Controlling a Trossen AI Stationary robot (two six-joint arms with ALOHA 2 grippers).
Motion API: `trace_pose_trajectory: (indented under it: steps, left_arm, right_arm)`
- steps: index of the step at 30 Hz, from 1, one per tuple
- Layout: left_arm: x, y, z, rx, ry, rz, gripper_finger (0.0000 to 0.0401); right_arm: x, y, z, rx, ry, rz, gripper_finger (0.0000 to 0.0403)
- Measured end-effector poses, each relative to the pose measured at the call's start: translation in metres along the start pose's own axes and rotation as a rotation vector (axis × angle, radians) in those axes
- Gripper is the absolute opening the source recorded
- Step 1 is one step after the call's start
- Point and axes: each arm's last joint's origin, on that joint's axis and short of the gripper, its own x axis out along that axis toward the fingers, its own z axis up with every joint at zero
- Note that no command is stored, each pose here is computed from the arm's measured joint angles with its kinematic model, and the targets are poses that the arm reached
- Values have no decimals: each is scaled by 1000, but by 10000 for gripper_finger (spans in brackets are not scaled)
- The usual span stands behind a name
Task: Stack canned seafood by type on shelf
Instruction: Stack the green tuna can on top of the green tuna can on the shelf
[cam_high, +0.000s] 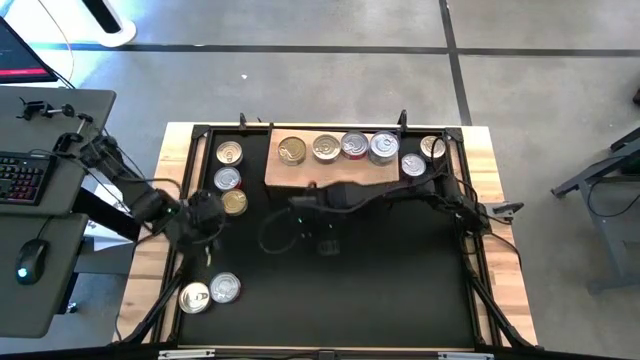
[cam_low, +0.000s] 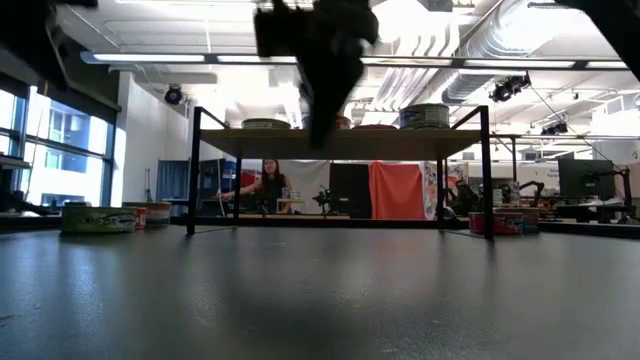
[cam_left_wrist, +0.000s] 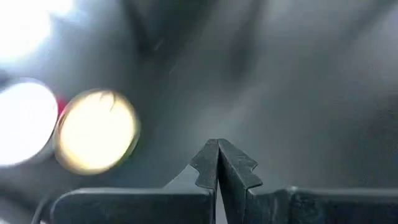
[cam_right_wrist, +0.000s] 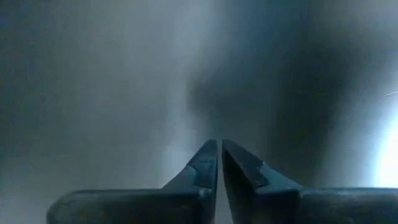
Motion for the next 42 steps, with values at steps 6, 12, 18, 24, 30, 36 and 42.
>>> trace_pose_trajectory:
  steps: [6,12,18,24,30,36,42]
  left_arm:
    - [15,19,21,-148,141,32,0]
    - [56,42,27,-164,326,57,0]
    - [90,63,26,-210,392,173,0]
    - [120,70,27,-253,452,240,0]
    - [138,70,26,-259,493,380,0]
    - [138,63,23,-177,471,402,0]
    - [138,61,22,-237,455,420,0]
  right_arm:
    - [32,26,-46,97,-22,84,2]
    - [33,48,-98,325,-172,93,0]
    - [32,75,-144,509,-305,46,0]
    - [43,100,-172,589,-360,42,0]
    - [49,123,-190,602,-376,21,0]
    - [47,143,-199,605,-427,-2,0]
    - [44,155,-205,639,-534,-84,0]
